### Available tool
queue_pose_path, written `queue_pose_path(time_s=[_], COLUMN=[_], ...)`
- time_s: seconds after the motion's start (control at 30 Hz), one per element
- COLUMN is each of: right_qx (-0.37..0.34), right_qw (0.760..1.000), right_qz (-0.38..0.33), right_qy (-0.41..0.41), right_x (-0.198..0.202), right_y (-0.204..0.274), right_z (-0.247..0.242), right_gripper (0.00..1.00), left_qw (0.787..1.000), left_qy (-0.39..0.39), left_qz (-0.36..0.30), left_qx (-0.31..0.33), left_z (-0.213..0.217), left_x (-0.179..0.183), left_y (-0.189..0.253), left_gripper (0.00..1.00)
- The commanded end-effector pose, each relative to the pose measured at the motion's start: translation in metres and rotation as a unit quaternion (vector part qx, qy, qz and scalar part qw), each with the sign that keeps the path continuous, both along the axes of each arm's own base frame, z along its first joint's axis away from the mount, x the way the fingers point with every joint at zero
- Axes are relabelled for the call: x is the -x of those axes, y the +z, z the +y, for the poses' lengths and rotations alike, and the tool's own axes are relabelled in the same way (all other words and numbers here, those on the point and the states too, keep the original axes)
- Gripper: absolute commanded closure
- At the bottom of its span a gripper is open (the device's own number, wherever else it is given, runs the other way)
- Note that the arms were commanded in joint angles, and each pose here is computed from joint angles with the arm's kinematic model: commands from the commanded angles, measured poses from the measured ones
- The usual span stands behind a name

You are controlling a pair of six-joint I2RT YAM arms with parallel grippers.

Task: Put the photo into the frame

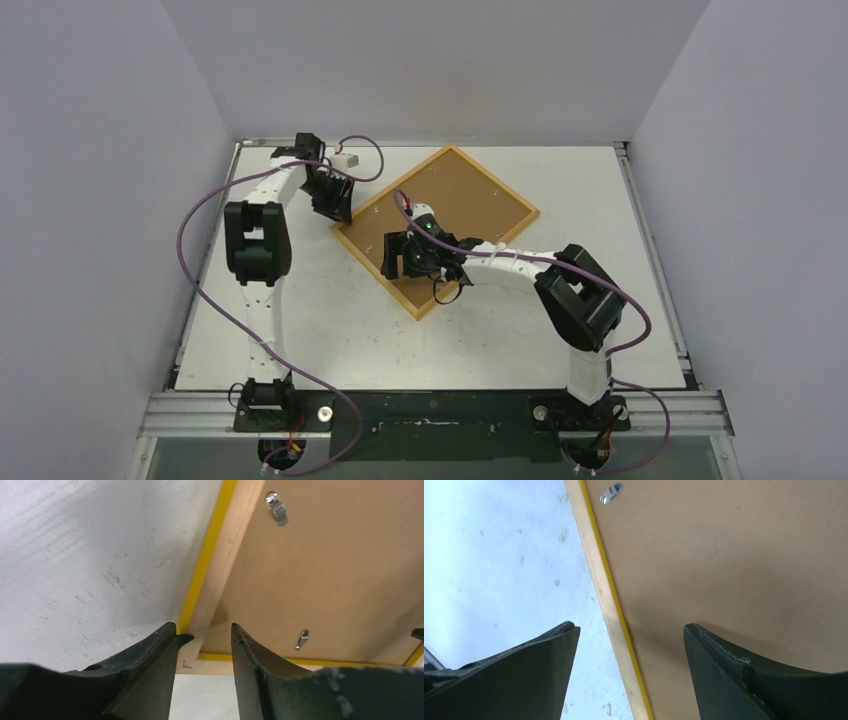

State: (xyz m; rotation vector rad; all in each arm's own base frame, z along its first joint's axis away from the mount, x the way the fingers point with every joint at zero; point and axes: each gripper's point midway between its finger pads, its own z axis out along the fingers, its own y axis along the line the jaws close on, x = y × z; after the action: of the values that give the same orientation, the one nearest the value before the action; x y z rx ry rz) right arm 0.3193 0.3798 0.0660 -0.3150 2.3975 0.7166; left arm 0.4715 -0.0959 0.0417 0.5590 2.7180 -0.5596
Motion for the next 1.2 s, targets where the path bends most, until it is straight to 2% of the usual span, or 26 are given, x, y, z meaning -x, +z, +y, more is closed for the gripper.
queue_pose_path(time_s=[0.0,0.1,0.23,0.33,0.7,0.83,0.97,1.17], right_qx=[-0.053,-0.043,-0.044,-0.045,-0.031,-0.039,-0.107,-0.110], right_qw=[0.998,0.998,0.997,0.995,0.986,0.986,0.969,0.943], right_qz=[-0.020,-0.010,0.007,0.018,0.065,0.018,-0.050,-0.078], right_qy=[0.023,0.042,0.069,0.089,0.152,0.161,0.216,0.305], right_x=[0.017,0.031,0.047,0.059,0.107,0.076,0.042,0.027], right_y=[0.026,0.015,0.006,0.004,0.003,0.031,0.066,0.056], right_z=[0.014,0.018,0.024,0.027,0.006,0.009,0.037,0.067], right_gripper=[0.23,0.24,0.27,0.29,0.32,0.32,0.30,0.27], left_qw=[0.999,0.999,0.999,0.999,0.995,0.995,0.995,0.996], left_qy=[-0.008,-0.013,-0.026,-0.038,-0.080,-0.075,-0.065,-0.051], left_qz=[-0.042,-0.044,-0.023,-0.008,0.062,0.063,0.066,0.069], left_qx=[-0.018,-0.019,-0.001,0.013,0.026,0.023,0.023,0.019], left_z=[0.006,0.006,-0.001,-0.006,-0.003,0.000,0.000,0.002], left_x=[-0.019,-0.017,-0.001,0.017,0.116,0.131,0.132,0.127], left_y=[0.006,0.001,-0.001,-0.002,-0.012,-0.012,-0.013,-0.016], left_gripper=[0.60,0.63,0.75,0.80,0.84,0.84,0.84,0.85])
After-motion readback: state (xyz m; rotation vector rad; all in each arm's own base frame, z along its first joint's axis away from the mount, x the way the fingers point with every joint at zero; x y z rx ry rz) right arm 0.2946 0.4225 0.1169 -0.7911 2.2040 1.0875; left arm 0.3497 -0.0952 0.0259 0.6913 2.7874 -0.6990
